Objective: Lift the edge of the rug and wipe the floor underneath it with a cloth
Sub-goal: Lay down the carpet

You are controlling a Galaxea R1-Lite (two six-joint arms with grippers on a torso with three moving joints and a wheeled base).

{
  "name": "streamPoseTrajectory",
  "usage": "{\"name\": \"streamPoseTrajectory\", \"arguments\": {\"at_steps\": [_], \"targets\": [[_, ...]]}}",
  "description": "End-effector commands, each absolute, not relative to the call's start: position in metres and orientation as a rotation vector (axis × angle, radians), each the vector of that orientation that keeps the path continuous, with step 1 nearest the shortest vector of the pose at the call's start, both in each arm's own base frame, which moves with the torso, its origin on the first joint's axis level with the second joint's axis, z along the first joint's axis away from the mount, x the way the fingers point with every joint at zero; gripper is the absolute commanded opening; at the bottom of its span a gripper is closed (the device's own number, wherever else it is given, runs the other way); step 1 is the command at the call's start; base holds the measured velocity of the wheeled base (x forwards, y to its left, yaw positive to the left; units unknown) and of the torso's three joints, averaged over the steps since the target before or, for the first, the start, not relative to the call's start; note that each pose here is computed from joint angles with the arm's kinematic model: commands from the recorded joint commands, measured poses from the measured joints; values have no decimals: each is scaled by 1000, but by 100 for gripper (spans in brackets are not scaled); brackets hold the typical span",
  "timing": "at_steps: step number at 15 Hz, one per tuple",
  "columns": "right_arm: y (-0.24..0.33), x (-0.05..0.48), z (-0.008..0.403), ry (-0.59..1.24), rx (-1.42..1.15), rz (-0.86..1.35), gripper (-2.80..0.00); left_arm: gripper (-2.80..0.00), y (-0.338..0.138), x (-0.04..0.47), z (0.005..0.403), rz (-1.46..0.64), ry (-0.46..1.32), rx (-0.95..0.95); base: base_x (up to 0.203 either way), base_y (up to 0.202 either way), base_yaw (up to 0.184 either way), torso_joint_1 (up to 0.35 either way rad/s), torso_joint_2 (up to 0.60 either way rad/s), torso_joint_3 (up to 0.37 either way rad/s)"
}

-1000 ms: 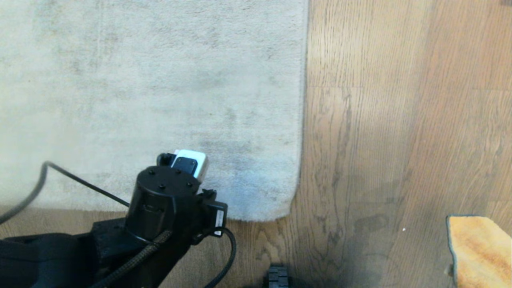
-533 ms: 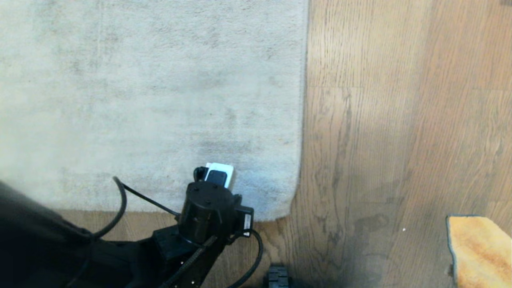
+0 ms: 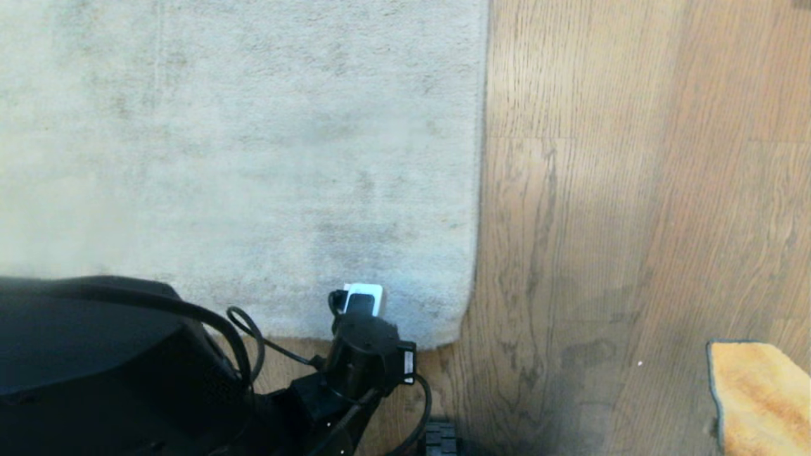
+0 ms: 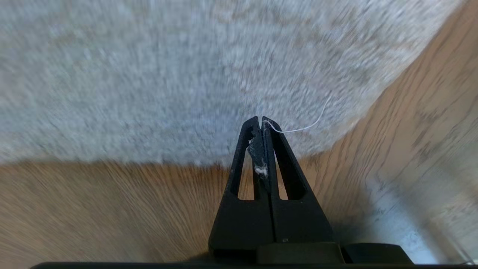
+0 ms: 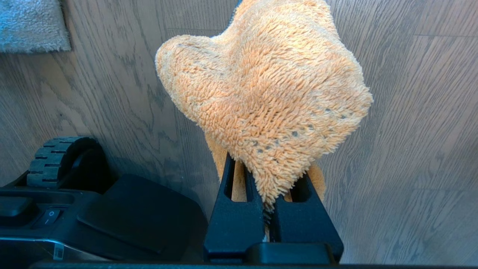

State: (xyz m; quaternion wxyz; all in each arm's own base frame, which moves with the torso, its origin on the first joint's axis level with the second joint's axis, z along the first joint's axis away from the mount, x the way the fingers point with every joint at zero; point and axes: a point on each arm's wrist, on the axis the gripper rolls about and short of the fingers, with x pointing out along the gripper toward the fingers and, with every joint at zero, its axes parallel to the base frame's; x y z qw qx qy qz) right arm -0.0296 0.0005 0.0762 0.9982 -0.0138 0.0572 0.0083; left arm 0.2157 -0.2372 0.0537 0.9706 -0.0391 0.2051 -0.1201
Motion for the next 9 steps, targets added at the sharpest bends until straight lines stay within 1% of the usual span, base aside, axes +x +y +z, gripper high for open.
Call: {"name": "streamPoseTrajectory", "arguments": {"at_steps": [1, 9], "targets": [[0, -30, 76, 116, -28, 16, -280, -280, -241, 219, 41, -232, 432, -82, 0, 0, 0, 0, 0, 0], [0, -30, 76, 116, -28, 17, -280, -280, -244, 228, 23, -263, 438, -90, 0, 0, 0, 0, 0, 0]]}}
